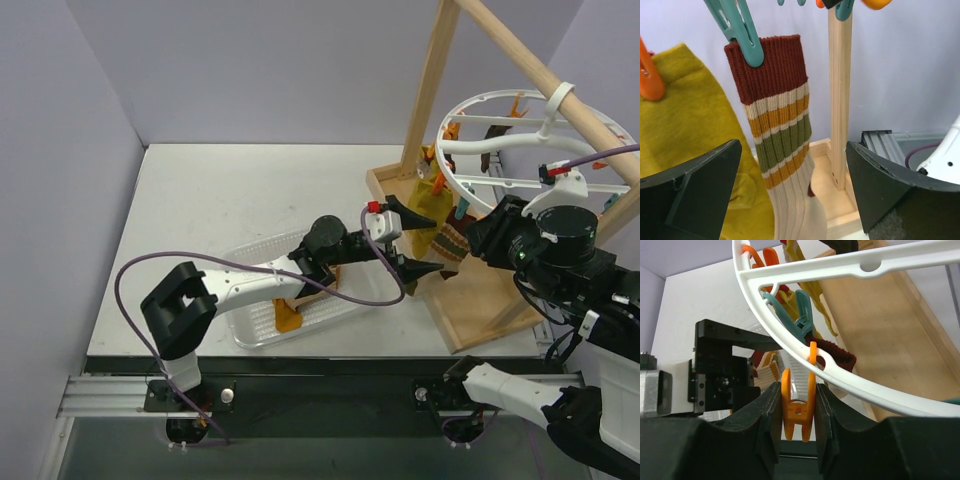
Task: Remove the socks clipped to the hanger
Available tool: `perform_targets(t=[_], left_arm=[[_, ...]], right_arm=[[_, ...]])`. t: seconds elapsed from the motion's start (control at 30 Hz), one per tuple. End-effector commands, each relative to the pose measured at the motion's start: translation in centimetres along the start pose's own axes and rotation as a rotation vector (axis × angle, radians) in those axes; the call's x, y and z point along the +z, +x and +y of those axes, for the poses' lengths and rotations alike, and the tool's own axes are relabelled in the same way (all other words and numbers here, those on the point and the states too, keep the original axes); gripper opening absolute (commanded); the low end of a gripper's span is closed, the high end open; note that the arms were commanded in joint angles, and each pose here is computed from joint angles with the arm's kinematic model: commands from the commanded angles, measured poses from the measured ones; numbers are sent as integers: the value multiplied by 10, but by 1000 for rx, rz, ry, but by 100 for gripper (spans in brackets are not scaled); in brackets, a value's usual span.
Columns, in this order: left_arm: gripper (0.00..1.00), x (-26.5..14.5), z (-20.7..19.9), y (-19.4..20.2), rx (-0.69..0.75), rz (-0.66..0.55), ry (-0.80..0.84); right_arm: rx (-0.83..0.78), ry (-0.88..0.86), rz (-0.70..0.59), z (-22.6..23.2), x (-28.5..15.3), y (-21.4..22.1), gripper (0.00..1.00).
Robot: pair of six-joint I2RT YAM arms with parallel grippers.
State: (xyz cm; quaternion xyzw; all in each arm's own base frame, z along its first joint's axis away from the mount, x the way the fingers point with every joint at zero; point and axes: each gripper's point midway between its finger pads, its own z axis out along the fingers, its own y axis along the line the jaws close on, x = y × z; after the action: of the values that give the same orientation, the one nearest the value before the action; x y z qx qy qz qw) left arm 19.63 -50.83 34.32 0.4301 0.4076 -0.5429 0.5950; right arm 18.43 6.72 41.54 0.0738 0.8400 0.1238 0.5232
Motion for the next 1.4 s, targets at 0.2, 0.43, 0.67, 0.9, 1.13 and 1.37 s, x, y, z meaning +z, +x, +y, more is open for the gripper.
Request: perform_targets(t=[0.2,0.43,0.67,0.9,1.13,1.37], left_arm=[[87,46,0,-6,-45,-120,93],[31,44,-9,8,-154,-48,70],[0,32,-42,-12,-217,-35,103],[0,14,-78,-43,-345,-36,221],[0,-1,-104,-54,-458,-4,335],[0,-13,-122,-70,-534,-25,421]], right_arm=[[-26,-55,77,3,-12,16,1],[-20,-42,78,-2,-14,18,11],[-18,-18,79,-10,-17,21,21],[-28,10,109,-22,-26,32,43],[-9,-16,137,-23,-31,43,70],[68,-117,117,-14,-48,44,80]])
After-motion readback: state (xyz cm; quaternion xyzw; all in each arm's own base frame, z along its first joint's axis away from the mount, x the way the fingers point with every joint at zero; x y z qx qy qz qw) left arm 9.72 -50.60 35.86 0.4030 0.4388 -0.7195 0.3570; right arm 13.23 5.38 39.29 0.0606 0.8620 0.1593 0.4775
